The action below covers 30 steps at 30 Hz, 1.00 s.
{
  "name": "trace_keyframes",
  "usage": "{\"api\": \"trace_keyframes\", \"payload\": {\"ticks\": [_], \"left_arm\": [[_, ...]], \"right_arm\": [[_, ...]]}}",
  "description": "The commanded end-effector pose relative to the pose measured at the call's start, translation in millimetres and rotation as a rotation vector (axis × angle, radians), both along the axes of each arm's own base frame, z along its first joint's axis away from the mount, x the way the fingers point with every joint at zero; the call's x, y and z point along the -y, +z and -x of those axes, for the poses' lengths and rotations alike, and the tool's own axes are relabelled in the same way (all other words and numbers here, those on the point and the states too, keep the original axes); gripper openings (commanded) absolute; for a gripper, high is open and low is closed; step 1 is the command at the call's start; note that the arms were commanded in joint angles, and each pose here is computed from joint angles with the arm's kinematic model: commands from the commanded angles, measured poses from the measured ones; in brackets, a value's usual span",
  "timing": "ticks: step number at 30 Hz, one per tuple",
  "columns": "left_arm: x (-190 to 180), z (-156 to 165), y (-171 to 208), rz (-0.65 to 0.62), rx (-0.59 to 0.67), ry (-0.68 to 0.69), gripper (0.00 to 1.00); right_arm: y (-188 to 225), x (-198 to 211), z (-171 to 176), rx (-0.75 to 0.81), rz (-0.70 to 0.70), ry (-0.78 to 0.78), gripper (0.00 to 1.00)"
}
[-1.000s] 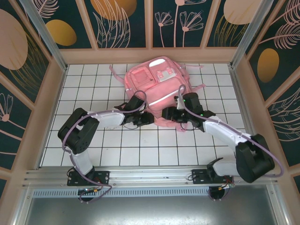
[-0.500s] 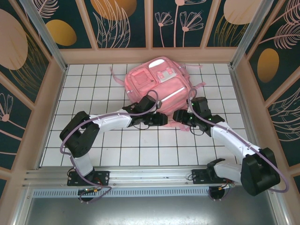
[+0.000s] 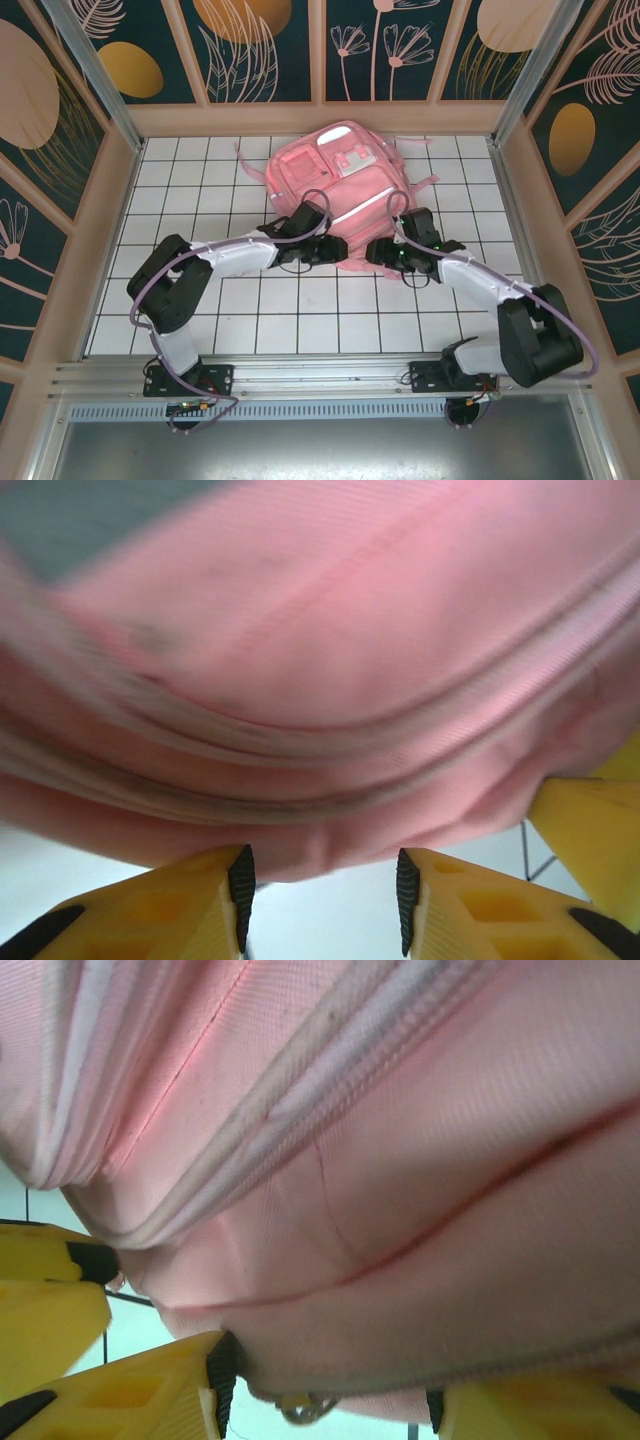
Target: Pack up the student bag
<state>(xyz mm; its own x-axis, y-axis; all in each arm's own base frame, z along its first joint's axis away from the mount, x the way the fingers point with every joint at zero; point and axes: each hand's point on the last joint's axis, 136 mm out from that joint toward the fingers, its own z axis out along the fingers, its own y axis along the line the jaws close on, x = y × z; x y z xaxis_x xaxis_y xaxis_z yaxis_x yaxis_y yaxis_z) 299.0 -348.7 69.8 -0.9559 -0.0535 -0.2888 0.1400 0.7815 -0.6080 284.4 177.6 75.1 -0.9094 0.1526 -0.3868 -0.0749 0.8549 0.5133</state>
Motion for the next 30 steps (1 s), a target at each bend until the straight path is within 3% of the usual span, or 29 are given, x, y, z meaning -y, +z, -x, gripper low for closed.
{"api": "trace_keyframes", "payload": {"ticks": [1, 8, 16, 18, 24, 30], "left_arm": [[-22, -10, -25, -0.048, -0.03, 0.053, 0.44], [-16, -12, -53, -0.074, -0.07, 0.027, 0.44], [-16, -11, -59, -0.081, -0.07, 0.016, 0.44], [-18, -9, -58, -0.085, -0.067, 0.014, 0.44], [-20, -8, -57, -0.086, -0.066, 0.018, 0.43], [-21, -6, -51, -0.083, -0.056, 0.014, 0.43]], "right_arm": [[18, -31, -17, 0.085, -0.052, 0.093, 0.55], [33, -85, -11, 0.081, -0.133, 0.257, 0.54], [36, -96, -4, 0.034, -0.226, 0.27, 0.51], [35, -92, -4, 0.041, -0.214, 0.255, 0.48], [20, -75, -5, 0.023, -0.156, 0.205, 0.23], [17, -65, -1, 0.03, -0.14, 0.188, 0.08]]}}
